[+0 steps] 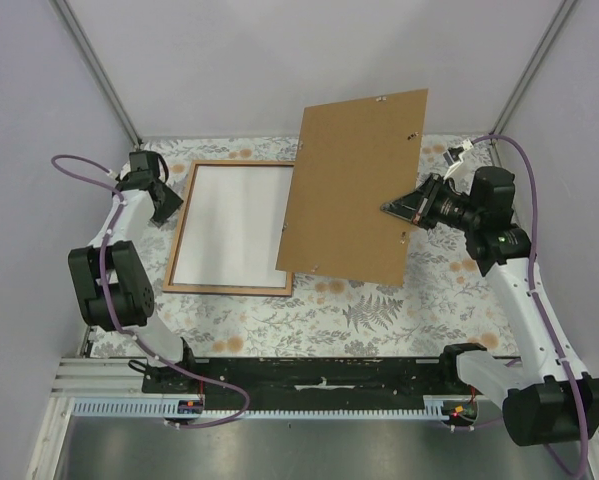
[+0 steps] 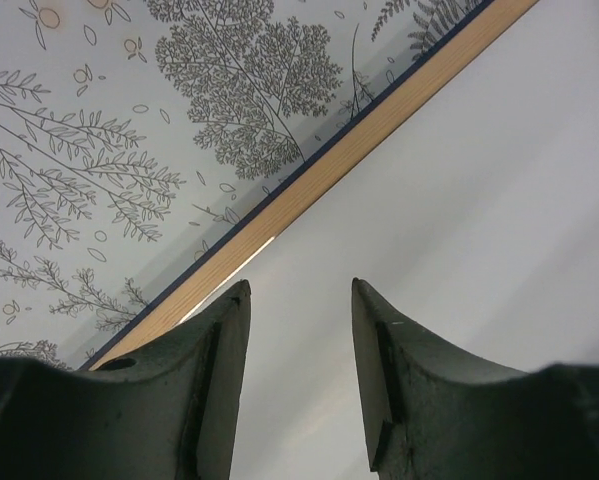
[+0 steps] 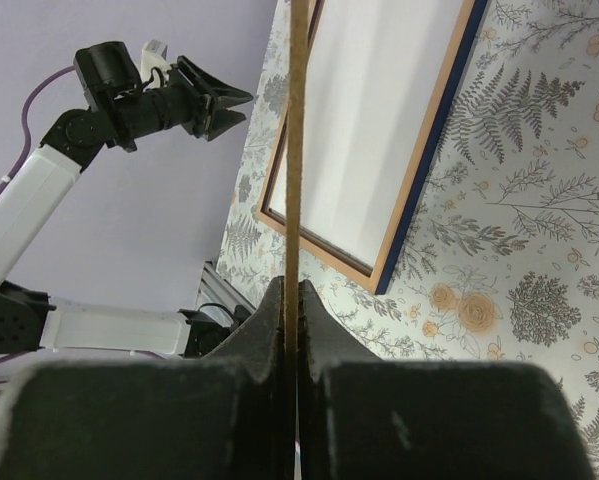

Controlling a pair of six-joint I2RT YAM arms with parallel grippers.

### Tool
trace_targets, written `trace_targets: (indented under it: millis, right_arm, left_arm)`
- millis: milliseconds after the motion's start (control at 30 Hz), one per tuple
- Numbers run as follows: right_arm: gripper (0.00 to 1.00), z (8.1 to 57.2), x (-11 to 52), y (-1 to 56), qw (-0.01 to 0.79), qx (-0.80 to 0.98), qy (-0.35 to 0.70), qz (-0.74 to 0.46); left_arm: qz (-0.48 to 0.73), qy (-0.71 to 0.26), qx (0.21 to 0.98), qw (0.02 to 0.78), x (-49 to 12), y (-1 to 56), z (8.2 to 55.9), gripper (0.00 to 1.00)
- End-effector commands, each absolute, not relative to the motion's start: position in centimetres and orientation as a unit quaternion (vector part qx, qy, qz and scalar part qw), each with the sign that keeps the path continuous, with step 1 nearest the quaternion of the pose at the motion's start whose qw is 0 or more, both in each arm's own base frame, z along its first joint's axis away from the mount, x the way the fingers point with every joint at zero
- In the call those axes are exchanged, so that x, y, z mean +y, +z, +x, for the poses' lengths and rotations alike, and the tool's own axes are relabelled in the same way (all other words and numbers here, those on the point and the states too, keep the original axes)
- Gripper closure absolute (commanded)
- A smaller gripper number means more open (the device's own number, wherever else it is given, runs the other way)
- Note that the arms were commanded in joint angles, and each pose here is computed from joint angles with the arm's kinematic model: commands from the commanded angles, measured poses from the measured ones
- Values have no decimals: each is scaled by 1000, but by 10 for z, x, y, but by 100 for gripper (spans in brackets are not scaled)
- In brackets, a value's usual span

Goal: Put the photo into the frame
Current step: Move the frame body.

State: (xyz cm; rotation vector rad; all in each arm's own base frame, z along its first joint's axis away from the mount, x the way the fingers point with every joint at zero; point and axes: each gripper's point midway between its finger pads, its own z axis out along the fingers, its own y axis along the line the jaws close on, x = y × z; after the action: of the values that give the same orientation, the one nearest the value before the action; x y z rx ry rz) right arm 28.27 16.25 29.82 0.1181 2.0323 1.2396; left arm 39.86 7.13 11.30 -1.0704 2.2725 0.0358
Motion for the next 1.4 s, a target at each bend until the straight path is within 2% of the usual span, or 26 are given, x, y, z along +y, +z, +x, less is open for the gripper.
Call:
trace_targets:
  millis: [0, 400, 767, 1367]
  right_arm:
    - [100, 274, 165, 333, 423, 756, 498, -8]
    - [100, 274, 166, 334, 423, 754, 504, -10]
    - [100, 273, 167, 326, 417, 757, 503, -14]
    - [100, 291, 169, 315, 410, 759, 506, -11]
  left_arm:
    - [-445, 12, 821, 357, 95, 137, 429, 49]
    - [-474, 50, 820, 315, 116, 89, 435, 58]
    - [-472, 75, 826, 298, 130, 62, 456, 61]
    - [-455, 31, 850, 264, 87, 19, 438, 63]
